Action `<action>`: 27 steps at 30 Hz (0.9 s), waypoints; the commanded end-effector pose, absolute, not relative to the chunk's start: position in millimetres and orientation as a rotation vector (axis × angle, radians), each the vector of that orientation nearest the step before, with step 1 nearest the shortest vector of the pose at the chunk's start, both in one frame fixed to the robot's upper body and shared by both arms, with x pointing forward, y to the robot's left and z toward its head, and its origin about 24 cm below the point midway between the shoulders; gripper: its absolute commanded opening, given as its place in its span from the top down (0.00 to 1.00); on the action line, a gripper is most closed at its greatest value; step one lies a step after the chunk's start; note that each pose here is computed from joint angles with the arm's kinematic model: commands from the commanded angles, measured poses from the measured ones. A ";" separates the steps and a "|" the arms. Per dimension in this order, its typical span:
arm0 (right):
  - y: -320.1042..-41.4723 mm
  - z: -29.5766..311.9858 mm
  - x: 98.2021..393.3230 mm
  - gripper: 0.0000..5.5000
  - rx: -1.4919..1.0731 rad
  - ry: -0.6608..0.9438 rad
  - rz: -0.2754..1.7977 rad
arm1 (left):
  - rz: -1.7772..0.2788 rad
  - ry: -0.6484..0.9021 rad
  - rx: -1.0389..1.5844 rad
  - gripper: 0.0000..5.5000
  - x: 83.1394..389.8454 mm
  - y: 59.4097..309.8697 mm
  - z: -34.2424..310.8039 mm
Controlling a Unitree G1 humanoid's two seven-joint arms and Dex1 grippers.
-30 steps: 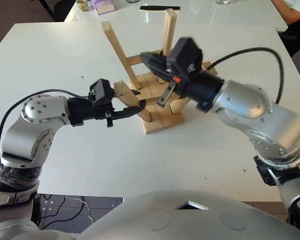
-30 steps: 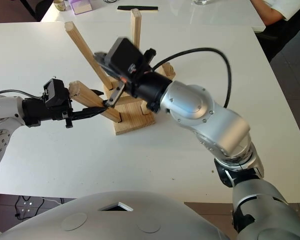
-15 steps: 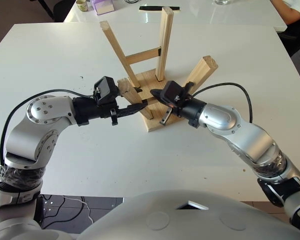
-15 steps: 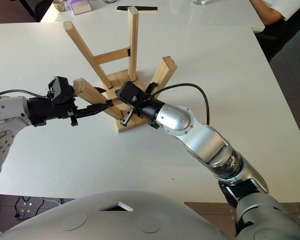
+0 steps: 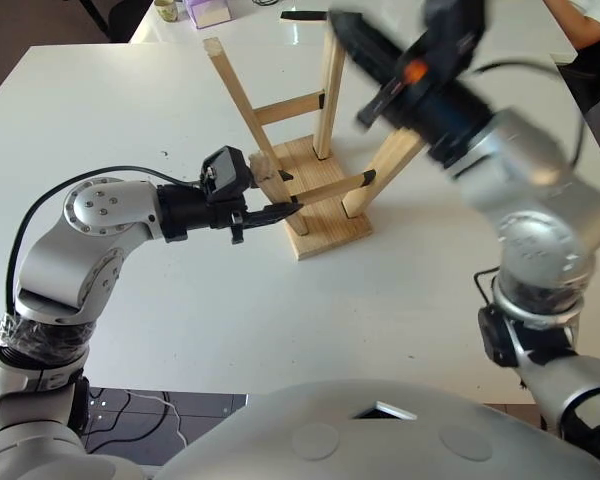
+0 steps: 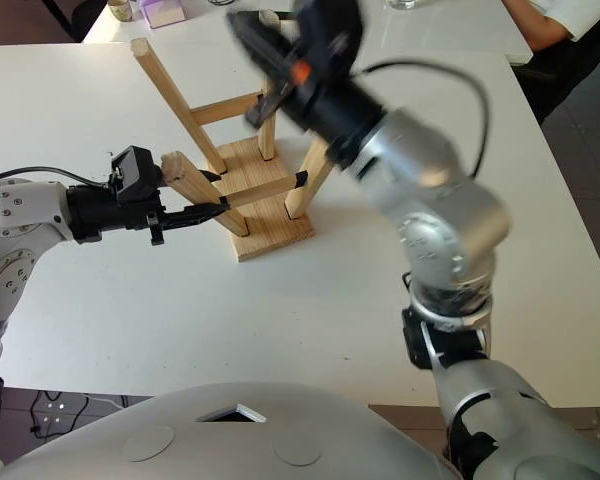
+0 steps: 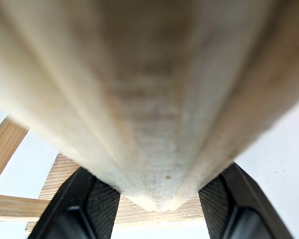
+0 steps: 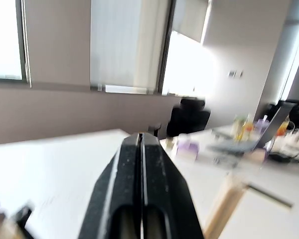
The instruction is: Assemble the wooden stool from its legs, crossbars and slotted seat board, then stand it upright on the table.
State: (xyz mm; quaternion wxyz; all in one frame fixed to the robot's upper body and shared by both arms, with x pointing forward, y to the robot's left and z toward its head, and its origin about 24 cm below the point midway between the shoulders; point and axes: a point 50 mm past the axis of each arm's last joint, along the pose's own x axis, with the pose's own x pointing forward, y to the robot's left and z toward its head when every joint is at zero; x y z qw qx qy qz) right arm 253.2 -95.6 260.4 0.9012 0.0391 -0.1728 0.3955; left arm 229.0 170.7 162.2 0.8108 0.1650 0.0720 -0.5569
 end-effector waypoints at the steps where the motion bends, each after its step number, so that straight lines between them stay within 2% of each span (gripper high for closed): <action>1: -180.0 287.2 261.5 1.00 0.053 -0.414 0.582 | -1.175 0.403 0.415 0.63 233.0 188.9 125.8; 5: -186.1 206.7 276.3 1.00 -0.211 -0.057 0.512 | -1.225 0.438 0.429 0.63 230.8 194.4 117.4; 7: -161.4 176.9 263.6 1.00 -0.197 0.040 0.633 | -1.227 0.436 0.442 0.63 234.5 198.6 117.9; 9: -134.1 167.0 247.8 1.00 -0.122 0.059 0.759 | -1.236 0.432 0.448 0.63 237.4 200.6 117.8; 12: -92.4 169.8 223.3 1.00 0.038 0.033 0.946 | -1.303 0.430 0.436 0.63 239.7 194.8 113.0; 15: -74.2 170.9 212.8 1.00 0.094 0.042 1.022 | -1.380 0.416 0.408 0.63 240.5 186.6 108.8; 18: -84.7 157.3 219.0 1.00 0.040 0.113 0.986 | -1.385 0.404 0.410 0.63 247.0 190.9 107.3; 21: -101.8 158.8 226.4 1.00 0.025 0.107 0.962 | -1.385 0.351 0.414 0.63 250.5 198.6 115.3; 26: -165.6 190.0 256.2 1.00 0.177 -0.065 0.792 | -1.324 0.175 0.327 0.63 254.5 217.0 151.9; 27: -175.6 193.0 259.5 1.00 0.207 -0.081 0.769 | -1.312 0.167 0.320 0.56 254.4 220.0 156.9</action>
